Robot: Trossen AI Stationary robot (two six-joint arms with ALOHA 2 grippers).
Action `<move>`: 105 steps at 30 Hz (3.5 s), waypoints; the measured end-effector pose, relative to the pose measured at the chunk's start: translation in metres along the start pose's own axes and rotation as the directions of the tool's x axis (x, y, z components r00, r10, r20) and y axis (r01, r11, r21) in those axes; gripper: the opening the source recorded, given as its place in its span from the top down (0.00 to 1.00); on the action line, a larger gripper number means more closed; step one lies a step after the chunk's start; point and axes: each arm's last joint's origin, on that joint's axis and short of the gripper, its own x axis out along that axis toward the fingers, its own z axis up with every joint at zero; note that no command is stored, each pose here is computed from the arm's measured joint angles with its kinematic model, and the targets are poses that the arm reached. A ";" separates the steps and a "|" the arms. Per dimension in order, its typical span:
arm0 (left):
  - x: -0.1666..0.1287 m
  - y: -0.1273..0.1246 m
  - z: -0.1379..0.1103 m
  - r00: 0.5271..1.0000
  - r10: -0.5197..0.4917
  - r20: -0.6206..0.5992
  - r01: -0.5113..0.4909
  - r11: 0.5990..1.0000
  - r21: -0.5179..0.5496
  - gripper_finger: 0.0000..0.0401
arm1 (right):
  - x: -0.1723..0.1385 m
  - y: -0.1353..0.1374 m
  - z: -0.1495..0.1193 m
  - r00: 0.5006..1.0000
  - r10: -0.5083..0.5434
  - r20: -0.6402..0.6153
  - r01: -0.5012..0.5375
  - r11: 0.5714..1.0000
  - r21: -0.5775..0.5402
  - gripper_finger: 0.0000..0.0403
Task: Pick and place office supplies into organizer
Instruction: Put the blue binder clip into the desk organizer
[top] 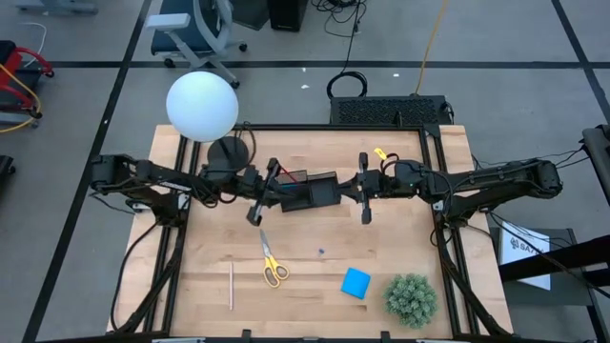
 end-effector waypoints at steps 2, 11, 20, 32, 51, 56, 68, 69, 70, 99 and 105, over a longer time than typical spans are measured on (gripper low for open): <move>-0.001 -0.006 0.007 1.000 -0.014 0.005 0.014 1.000 0.024 0.97 | 0.000 0.001 0.000 1.000 0.027 0.002 -0.027 1.000 0.004 1.00; -0.004 -0.025 0.014 0.993 0.010 -0.118 0.000 0.997 0.081 1.00 | 0.000 0.002 0.001 0.998 0.059 0.012 -0.059 0.998 0.011 1.00; -0.003 -0.050 0.001 0.960 -0.050 -0.276 0.142 0.935 0.326 1.00 | -0.002 0.011 0.000 0.931 0.363 0.021 -0.358 0.925 -0.125 1.00; 0.001 -0.073 -0.003 0.897 0.333 -0.292 -0.027 0.699 0.714 1.00 | -0.002 0.028 -0.009 0.960 0.262 -0.098 -0.279 0.868 -0.411 1.00; 0.001 -0.081 -0.004 0.874 0.387 -0.294 -0.007 0.614 0.789 1.00 | 0.004 0.036 -0.017 0.980 0.135 -0.145 -0.194 0.807 -0.558 1.00; 0.002 -0.083 -0.004 0.878 0.379 -0.293 -0.006 0.620 0.784 1.00 | 0.004 0.036 -0.017 0.980 0.136 -0.145 -0.194 0.808 -0.556 1.00; 0.003 -0.092 -0.001 0.900 0.345 -0.265 -0.009 0.624 0.781 1.00 | 0.004 0.036 -0.016 0.981 0.136 -0.137 -0.189 0.823 -0.535 1.00; 0.003 -0.093 0.000 0.902 0.342 -0.264 -0.009 0.626 0.780 1.00 | 0.004 0.036 -0.016 0.981 0.138 -0.137 -0.191 0.825 -0.532 1.00; 0.003 -0.094 0.000 0.904 0.339 -0.262 -0.010 0.628 0.778 1.00 | 0.004 0.036 -0.016 0.981 0.139 -0.136 -0.191 0.828 -0.528 1.00; -0.012 -0.136 0.032 0.925 0.338 -0.173 -0.133 0.714 0.687 0.71 | 0.003 0.047 -0.007 0.983 0.178 -0.047 -0.182 0.893 -0.411 0.77; -0.021 -0.140 0.042 0.922 0.349 -0.167 -0.170 0.753 0.636 0.69 | 0.004 0.046 -0.006 0.985 0.161 -0.058 -0.171 0.918 -0.357 0.70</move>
